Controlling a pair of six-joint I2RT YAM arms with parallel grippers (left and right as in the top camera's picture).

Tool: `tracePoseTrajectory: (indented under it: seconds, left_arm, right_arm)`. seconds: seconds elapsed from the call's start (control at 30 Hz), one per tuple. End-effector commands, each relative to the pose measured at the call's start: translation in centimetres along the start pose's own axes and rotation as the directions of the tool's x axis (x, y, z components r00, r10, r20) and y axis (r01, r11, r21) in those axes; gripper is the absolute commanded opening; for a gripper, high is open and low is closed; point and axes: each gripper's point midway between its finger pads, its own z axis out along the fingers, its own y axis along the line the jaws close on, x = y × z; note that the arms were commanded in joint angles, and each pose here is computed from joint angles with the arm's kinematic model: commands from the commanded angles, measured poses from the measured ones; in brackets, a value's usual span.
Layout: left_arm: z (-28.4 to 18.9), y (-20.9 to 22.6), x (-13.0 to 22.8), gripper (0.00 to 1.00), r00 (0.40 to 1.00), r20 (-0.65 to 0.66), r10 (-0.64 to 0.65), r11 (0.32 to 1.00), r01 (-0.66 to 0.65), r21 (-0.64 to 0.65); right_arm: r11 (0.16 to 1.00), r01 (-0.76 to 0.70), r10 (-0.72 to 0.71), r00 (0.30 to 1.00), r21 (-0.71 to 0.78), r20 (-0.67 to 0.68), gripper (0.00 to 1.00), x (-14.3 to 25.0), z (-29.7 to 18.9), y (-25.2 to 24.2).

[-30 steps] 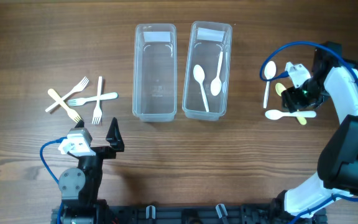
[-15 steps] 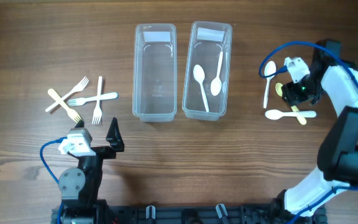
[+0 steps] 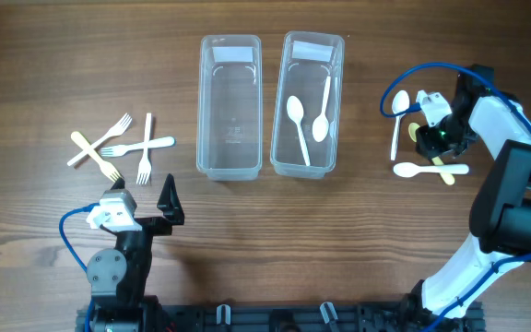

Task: Pack container
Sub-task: 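Move right gripper back and grasp the yellow spoon, then place the yellow spoon into the right container and open gripper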

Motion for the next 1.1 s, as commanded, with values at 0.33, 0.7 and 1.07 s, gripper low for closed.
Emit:
tracePoseTrajectory:
  seconds: [0.33,0.7,1.07]
  left_arm:
    - [0.0,0.1,0.2,1.0,1.0,0.003,0.02,1.0,-0.02,-0.004]
    - [0.0,0.1,0.2,1.0,1.0,0.003,0.02,1.0,-0.02,-0.004]
    - [0.0,0.1,0.1,1.0,1.0,0.003,0.02,1.0,-0.02,-0.004]
  right_arm:
    - [0.984,-0.116,0.099,0.987,0.136,0.126,0.04,-4.0,-4.4,-4.0]
    - [0.987,-0.143,0.157,0.823,-0.069,0.546,0.04,-14.3,-14.8,-1.1]
    - [0.95,0.084,0.135,0.757,-0.3,0.639,0.04,-21.7,-18.2,16.6]
